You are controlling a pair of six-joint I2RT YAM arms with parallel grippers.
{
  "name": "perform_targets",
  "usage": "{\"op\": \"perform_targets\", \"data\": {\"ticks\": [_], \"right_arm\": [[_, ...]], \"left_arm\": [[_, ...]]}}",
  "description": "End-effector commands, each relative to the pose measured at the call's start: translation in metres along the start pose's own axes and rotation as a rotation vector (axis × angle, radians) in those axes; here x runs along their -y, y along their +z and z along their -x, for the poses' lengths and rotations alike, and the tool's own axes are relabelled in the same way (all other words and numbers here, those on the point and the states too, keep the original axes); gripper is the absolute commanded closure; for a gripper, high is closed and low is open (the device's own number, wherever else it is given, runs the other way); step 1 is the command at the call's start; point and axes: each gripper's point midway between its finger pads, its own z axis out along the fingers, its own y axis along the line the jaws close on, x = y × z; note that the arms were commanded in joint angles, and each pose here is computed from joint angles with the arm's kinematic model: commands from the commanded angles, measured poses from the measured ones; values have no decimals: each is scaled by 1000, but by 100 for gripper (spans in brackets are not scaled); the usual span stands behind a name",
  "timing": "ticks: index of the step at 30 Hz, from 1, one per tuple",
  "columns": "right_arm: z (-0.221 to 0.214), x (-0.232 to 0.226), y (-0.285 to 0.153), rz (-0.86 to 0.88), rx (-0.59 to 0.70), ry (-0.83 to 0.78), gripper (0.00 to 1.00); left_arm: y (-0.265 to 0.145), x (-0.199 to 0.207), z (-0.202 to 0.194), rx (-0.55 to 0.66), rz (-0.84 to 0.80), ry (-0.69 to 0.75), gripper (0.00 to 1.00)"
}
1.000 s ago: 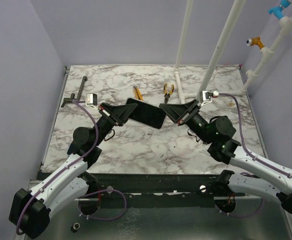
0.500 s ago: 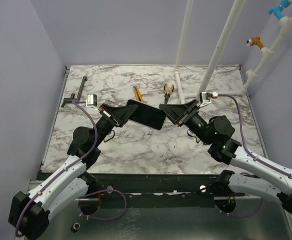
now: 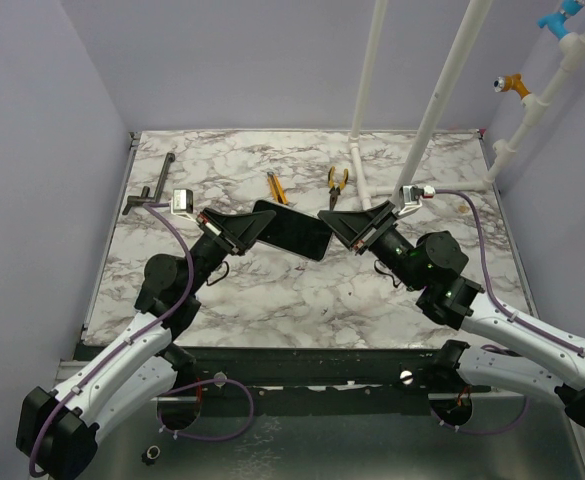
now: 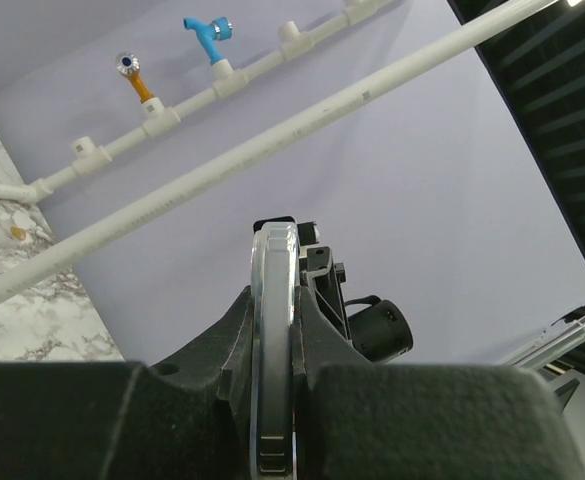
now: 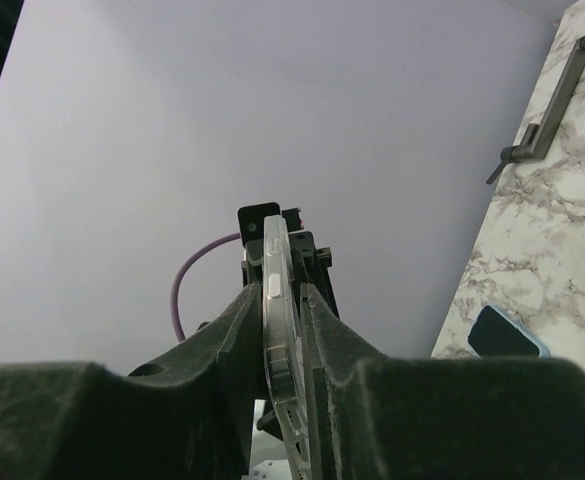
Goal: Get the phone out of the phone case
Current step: Remove the phone case from the phone.
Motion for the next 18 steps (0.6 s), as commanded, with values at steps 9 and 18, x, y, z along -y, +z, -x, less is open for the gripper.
{"op": "perform_targets", "data": {"ticks": [9, 18], "right_arm": [[9, -26, -3, 120, 25, 112, 85], [4, -44, -12, 264, -60, 336, 92]], "left_arm": [[-2, -1, -2, -14, 6, 36, 100], [-3, -17, -4, -17, 35, 105, 100]]}}
